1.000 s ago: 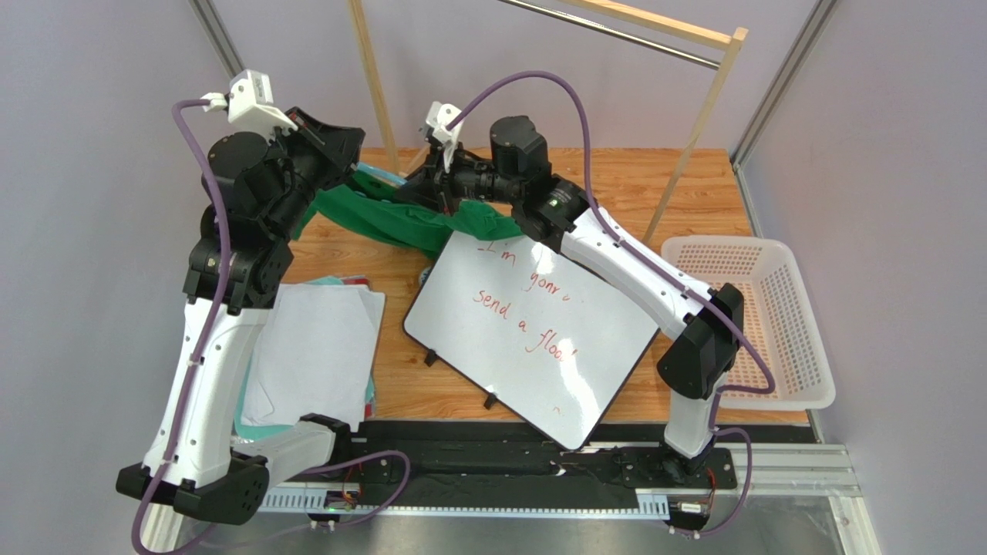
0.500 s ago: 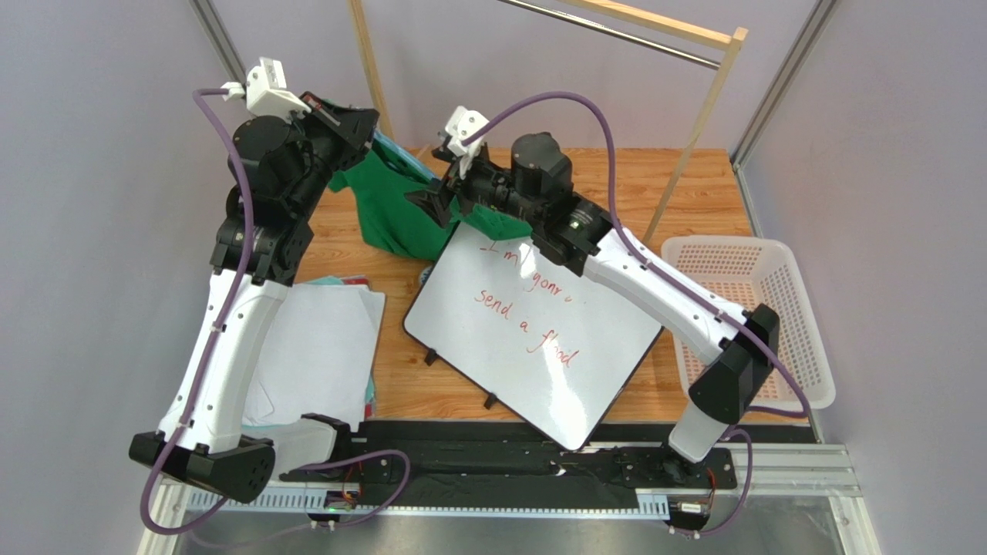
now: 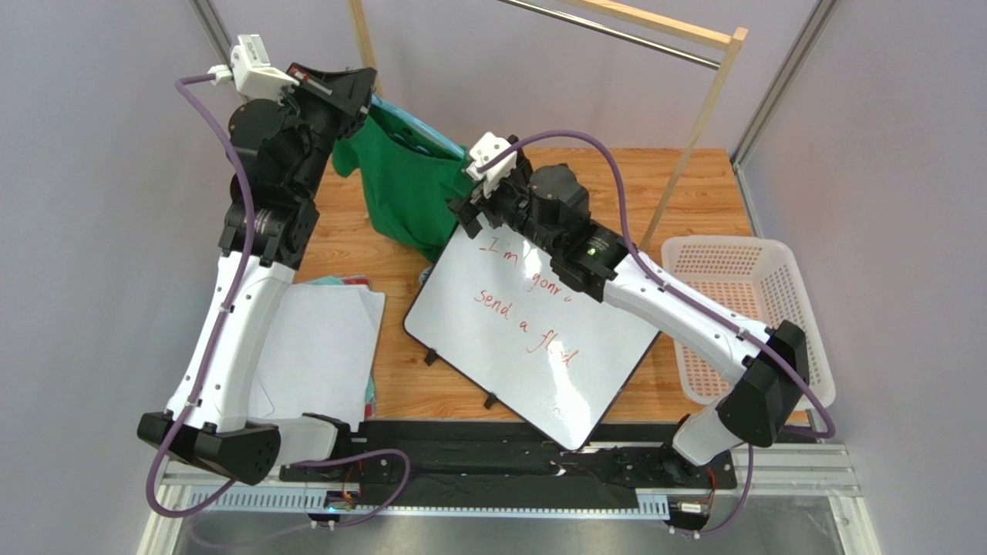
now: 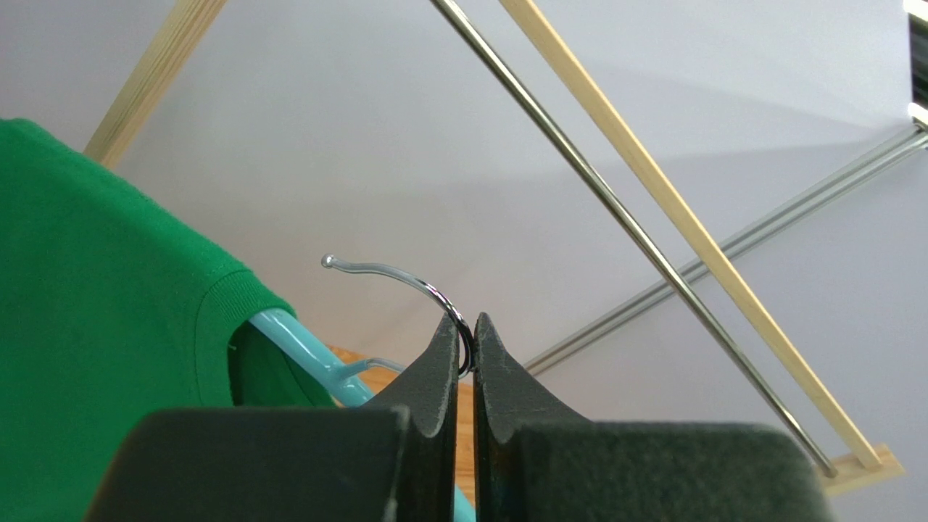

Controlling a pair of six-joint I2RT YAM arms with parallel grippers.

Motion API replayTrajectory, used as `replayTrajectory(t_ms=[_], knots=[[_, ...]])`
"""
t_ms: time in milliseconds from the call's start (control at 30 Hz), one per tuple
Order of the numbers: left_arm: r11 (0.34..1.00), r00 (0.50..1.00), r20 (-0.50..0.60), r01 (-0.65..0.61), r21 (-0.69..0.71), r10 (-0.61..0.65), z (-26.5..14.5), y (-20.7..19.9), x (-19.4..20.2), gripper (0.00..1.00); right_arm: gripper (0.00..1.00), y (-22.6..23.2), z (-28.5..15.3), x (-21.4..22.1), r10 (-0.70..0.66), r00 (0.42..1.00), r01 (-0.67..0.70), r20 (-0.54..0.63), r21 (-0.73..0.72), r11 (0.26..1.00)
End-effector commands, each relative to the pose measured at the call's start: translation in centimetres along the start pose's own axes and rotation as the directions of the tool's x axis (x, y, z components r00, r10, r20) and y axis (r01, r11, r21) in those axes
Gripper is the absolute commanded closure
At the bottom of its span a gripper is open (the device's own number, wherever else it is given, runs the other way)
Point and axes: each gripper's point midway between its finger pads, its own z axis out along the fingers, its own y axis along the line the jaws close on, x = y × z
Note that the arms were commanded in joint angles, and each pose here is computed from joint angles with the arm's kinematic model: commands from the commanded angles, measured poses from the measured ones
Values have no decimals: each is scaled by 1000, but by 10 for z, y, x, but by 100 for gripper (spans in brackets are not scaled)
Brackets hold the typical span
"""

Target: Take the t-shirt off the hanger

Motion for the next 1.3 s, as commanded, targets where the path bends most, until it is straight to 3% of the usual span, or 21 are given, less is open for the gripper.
replayTrajectory(t_ms=[0,167,267,300,467,567,800,1267], knots=[[983,985,170,-26,183,-5,-23,-61,-60,100,13,-39,6,-13,-22,999,13,48,176,984],[975,965,216,-180,133,149,-39,-53,-68,100,30,-55,38,-17,-6,994,-21,105,259,966],[963,948,232,-247,105,217,-52,-44,-69,100,32,-61,54,-40,-2,985,-45,174,269,962],[962,942,247,-255,93,226,-62,-44,-74,100,32,-57,68,-27,6,987,-48,158,262,964],[952,918,257,-304,-29,301,-77,-14,-75,100,30,-43,95,-56,64,961,-113,270,171,979],[942,904,268,-306,-135,332,-85,2,-85,100,22,-26,101,-51,93,960,-121,265,90,989],[943,907,279,-267,-200,316,-87,12,-91,100,10,11,83,-36,105,968,-86,227,-95,992],[939,913,299,-192,-284,277,-77,15,-106,100,7,32,33,-8,70,993,-50,95,-200,978]])
